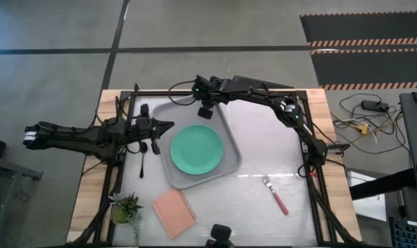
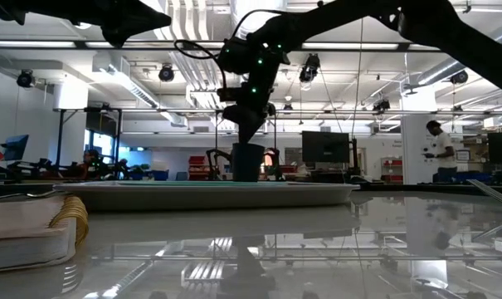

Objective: Pick and place plate/cup/fork/spoon on tray
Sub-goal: Put the black cup on the top left of the gray serving tray, then put the black spoon to the left side of the green plate on the gray serving tray

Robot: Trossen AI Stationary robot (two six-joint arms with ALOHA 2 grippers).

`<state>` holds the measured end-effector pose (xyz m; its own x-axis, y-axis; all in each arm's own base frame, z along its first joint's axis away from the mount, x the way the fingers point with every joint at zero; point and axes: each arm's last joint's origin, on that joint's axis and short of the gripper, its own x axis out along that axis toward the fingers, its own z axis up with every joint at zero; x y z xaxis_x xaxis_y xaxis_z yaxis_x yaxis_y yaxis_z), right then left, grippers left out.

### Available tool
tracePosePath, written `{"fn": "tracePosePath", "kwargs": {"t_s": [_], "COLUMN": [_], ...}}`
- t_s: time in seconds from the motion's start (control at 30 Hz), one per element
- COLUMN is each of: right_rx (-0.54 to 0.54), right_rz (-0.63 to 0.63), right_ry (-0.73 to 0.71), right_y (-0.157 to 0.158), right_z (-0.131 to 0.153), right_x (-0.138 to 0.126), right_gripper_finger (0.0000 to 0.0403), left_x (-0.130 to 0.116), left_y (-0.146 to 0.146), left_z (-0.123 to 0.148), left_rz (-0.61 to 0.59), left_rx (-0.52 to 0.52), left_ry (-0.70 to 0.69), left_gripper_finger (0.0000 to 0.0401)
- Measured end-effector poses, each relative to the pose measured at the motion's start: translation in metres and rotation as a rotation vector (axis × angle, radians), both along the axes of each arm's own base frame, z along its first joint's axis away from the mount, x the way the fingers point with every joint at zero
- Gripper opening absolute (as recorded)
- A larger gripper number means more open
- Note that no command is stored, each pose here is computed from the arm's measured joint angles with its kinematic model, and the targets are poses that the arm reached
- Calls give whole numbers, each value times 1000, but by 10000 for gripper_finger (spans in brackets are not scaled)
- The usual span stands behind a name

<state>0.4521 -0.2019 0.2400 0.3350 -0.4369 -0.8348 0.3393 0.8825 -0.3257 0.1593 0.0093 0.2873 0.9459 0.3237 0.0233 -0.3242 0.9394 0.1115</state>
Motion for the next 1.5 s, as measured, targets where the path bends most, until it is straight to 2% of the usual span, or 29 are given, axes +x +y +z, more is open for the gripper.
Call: {"fn": "tracePosePath", "kwargs": {"t_s": [0.17, 0.5, 0.7, 0.87, 1.07, 1.23, 1.37, 1.5], "right_rx": [-1, 8, 58, 93, 82, 79, 82, 90], "right_rz": [-6, -72, -114, -102, 42, 140, 228, 280], "right_ry": [-9, -36, 4, 38, -36, -183, -283, -351], "right_y": [0, -1, 18, 56, 125, 176, 207, 224], "right_z": [0, 3, 32, 55, 76, 75, 61, 43], "right_x": [1, -1, -14, -27, -44, -74, -103, -133], "right_gripper_finger": [24, 107, 132, 130, 116, 106, 99, 94], "left_x": [0, 0, 0, 0, 4, 9, 14, 17], "left_y": [0, 0, 0, 0, 0, 1, 3, 4], "left_z": [0, 0, 0, 0, -4, -12, -20, -32], "left_rz": [0, 0, 1, 9, 19, 56, 117, 174], "left_rx": [0, 4, 17, -8, -62, -113, -181, -323], "left_ry": [0, 1, 5, -1, 7, 43, 72, 114], "left_gripper_finger": [0, 0, 0, 0, 0, 0, 0, 0]}}
